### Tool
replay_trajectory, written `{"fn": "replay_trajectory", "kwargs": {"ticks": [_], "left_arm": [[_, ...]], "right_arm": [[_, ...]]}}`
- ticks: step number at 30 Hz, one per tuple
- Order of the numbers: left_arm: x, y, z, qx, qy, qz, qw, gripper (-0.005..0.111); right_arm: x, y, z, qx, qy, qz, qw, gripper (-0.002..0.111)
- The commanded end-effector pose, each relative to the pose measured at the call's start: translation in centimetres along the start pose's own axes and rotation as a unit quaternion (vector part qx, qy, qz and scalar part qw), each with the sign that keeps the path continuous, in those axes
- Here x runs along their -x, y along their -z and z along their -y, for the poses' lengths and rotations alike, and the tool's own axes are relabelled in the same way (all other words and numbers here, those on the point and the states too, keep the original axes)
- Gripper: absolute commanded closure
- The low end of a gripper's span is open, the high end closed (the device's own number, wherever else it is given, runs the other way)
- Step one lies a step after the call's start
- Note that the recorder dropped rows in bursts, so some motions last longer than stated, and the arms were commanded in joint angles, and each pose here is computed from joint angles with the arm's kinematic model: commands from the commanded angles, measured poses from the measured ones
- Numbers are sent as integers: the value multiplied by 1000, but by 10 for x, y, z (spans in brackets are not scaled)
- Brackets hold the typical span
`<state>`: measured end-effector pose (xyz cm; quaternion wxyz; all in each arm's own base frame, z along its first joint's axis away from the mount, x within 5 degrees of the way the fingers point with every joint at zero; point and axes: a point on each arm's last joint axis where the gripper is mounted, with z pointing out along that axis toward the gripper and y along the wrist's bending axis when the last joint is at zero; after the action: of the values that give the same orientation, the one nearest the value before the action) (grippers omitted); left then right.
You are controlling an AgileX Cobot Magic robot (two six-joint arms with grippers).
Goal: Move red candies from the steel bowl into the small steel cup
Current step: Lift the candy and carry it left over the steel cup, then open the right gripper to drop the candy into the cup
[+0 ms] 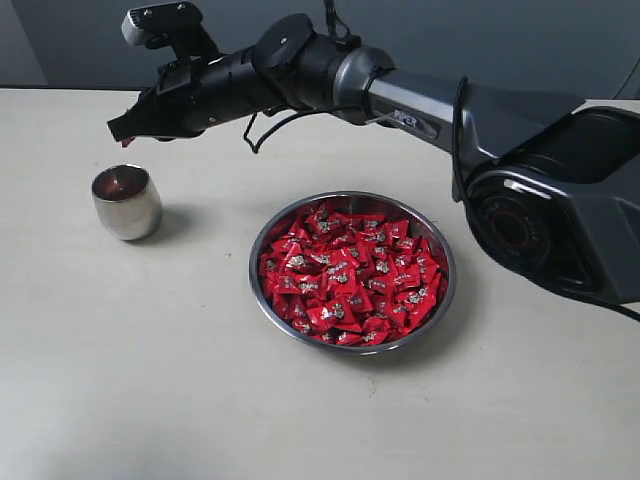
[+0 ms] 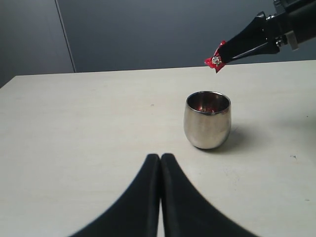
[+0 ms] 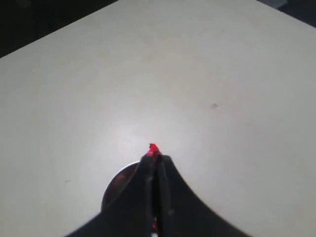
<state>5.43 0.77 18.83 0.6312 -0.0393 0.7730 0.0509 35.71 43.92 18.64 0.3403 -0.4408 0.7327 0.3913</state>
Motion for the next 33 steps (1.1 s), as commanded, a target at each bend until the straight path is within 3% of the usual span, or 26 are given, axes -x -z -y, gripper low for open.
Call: {"fn": "replay_trajectory", "kwargs": {"ticks": [1,33], "left_arm": [[-1,0,0,0,2,1,1000,106],[-1,0,0,0,2,1,1000,106]], "right_arm": [[-5,-10,-11,14,2,-6,1000,109],[-15,-17,-12,21,-3,-17,1000,109]]}}
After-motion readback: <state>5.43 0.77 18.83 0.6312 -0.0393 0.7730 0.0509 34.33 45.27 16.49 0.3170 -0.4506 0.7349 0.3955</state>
